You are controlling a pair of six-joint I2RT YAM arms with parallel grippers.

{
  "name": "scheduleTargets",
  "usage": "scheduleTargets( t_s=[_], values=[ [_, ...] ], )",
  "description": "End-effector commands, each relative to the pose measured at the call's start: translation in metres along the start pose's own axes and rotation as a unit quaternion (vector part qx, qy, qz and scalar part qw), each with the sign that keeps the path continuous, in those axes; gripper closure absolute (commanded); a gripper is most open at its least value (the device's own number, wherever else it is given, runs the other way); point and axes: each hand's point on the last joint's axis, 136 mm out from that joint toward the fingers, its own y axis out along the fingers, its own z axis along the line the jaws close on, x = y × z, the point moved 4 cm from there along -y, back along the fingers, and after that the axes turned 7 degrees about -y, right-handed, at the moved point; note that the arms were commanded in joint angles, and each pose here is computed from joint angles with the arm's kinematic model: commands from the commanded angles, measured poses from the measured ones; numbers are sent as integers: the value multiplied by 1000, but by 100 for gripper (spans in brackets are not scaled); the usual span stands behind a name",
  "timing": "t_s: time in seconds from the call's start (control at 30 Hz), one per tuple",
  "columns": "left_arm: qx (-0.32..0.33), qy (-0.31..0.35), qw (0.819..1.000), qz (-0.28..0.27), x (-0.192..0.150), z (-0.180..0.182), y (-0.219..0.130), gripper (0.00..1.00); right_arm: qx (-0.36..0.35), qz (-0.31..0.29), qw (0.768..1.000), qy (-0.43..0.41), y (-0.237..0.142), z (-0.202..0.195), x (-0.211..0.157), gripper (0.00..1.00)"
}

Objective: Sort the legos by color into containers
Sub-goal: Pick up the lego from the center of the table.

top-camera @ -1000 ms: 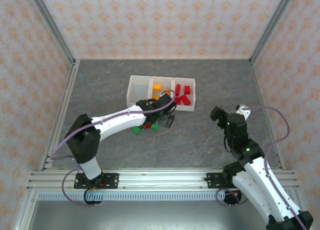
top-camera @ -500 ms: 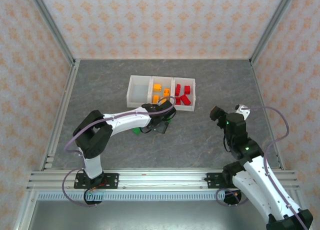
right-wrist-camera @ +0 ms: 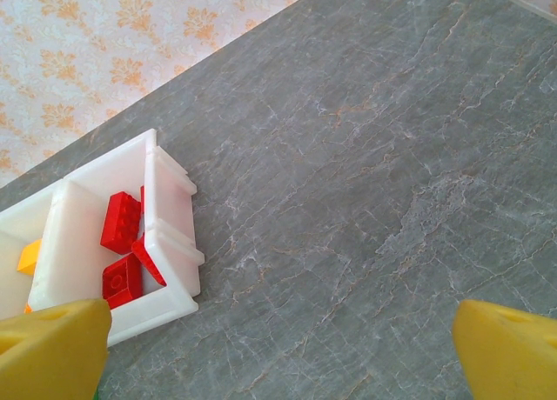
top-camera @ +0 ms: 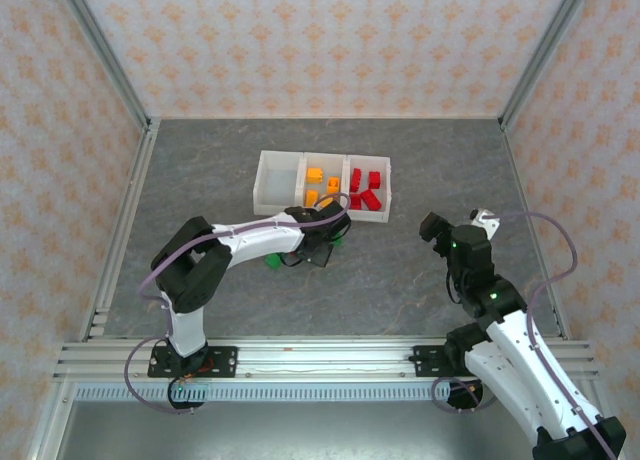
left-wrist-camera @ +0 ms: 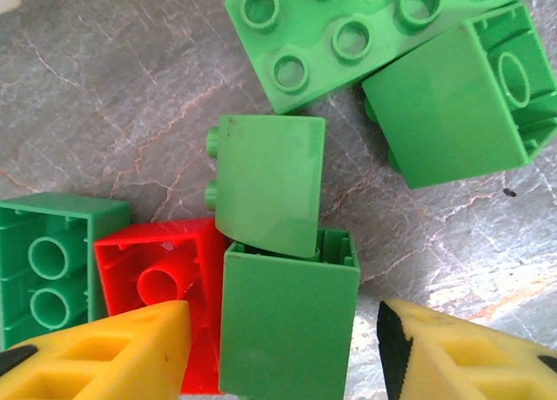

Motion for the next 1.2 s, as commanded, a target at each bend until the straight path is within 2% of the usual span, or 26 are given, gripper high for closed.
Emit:
scheduleTargets(
  t_s=[0.0, 0.53, 0.83, 0.87, 1.03, 1.17],
  values=[
    [-3, 2, 1000, -1, 4, -2, 1, 40, 0, -9, 1000, 9, -3, 1, 6, 0],
    [19, 12, 1000, -20, 19, -2, -15, 44, 0, -10, 1000, 9, -2, 1, 6, 0],
    [22, 17, 1000, -9, 16, -3, -6, 45, -1, -10, 1000, 7, -2, 1, 6, 0],
    [28, 21, 999, 2, 12, -4, 3, 45, -1, -11, 1000, 8, -2, 1, 6, 0],
    [16, 23, 1000, 7, 11, -9, 4, 54, -2, -11, 1000, 9, -2, 1, 6, 0],
    [22, 28, 999, 6, 9, -9, 3, 55, -5, -12, 1000, 9, -2, -1, 6, 0]
  ],
)
